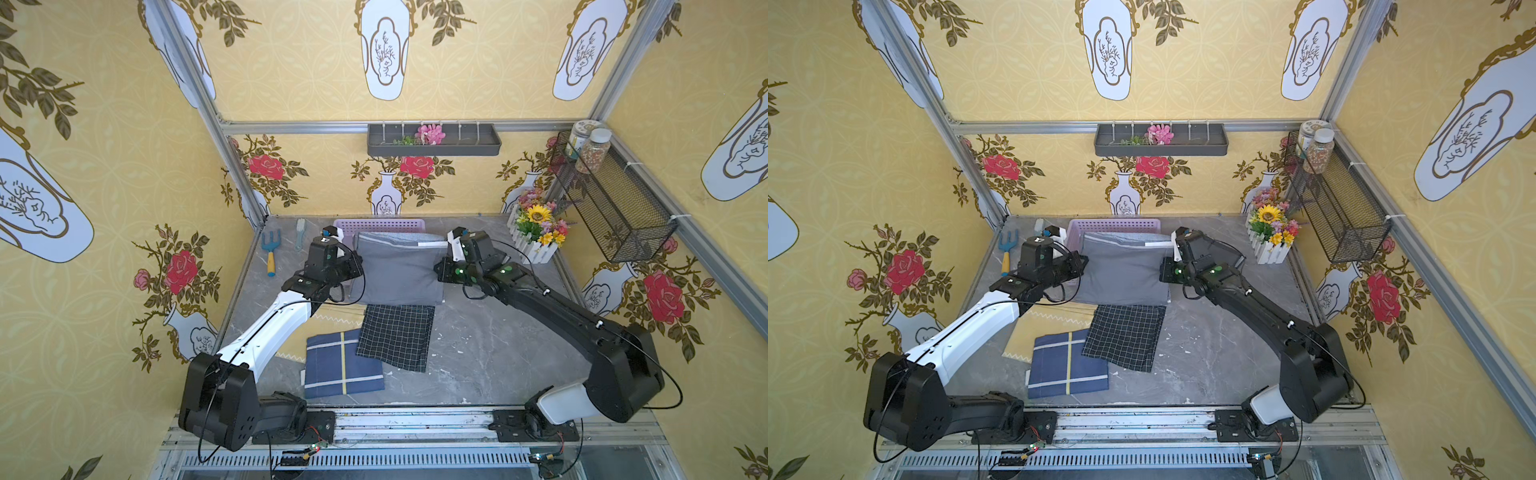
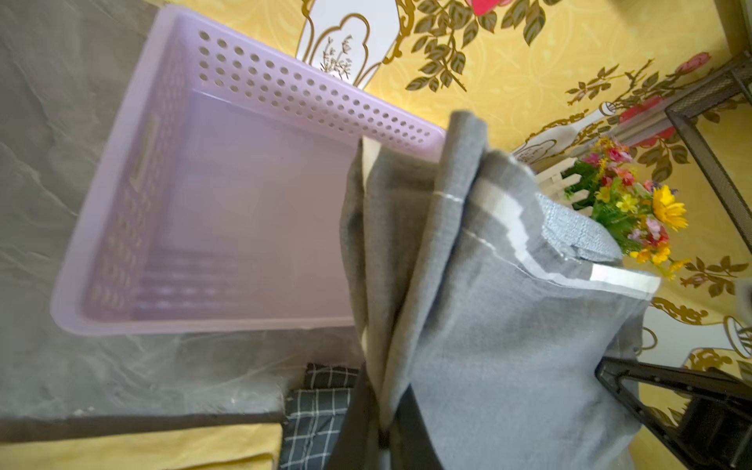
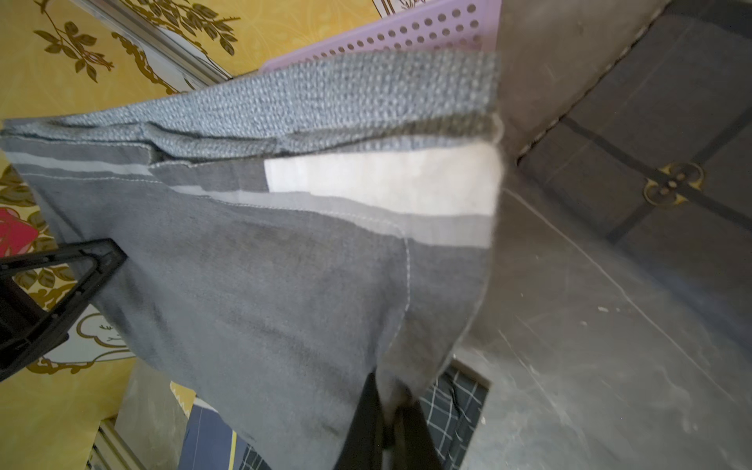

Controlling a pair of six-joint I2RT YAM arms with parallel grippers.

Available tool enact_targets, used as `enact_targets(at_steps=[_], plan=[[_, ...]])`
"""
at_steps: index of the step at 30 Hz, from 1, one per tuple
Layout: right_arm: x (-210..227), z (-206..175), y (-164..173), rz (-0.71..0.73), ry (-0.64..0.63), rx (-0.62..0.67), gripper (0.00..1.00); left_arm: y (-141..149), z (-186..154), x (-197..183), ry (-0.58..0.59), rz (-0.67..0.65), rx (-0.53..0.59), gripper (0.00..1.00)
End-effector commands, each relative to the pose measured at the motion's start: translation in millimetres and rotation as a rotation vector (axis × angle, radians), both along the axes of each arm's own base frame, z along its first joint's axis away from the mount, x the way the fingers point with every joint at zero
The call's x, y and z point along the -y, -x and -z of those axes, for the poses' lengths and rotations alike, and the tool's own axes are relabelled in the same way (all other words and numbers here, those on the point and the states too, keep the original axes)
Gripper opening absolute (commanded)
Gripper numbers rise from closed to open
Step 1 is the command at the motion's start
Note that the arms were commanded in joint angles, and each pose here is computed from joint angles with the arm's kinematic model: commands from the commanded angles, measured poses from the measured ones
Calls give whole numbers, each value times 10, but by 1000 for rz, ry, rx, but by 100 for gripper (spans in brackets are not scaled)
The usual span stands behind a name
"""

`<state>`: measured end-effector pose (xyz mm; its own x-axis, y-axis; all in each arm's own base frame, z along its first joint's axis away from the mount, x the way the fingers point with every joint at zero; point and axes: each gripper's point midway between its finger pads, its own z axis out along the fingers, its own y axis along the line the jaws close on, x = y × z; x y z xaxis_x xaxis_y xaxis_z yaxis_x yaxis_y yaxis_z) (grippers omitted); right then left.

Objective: Put the folded pillowcase in the basket
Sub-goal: Place the pillowcase in the basket.

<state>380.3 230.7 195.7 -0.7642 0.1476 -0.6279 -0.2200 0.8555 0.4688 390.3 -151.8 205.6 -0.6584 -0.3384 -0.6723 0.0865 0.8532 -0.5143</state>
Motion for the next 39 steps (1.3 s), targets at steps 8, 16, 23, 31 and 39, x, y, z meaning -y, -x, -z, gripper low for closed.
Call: enact_targets(at_steps=[8,16,23,31,39], plan=[[-376,-166,-811,17,-18,108,0,-666,-193,-429,-79,-43,115,0],[-581,9,-1213,10,-21,101,0,-1052,-74,-658,-60,-64,103,0],[-565,241,-1378,24,-24,61,0,-1229,164,-634,-61,-37,70,0],[-433,492,-1417,46,-19,12,0,-1325,427,-573,-26,-18,29,0],[-400,643,-1394,44,-22,-24,0,-1317,635,-552,-9,-15,-17,0]])
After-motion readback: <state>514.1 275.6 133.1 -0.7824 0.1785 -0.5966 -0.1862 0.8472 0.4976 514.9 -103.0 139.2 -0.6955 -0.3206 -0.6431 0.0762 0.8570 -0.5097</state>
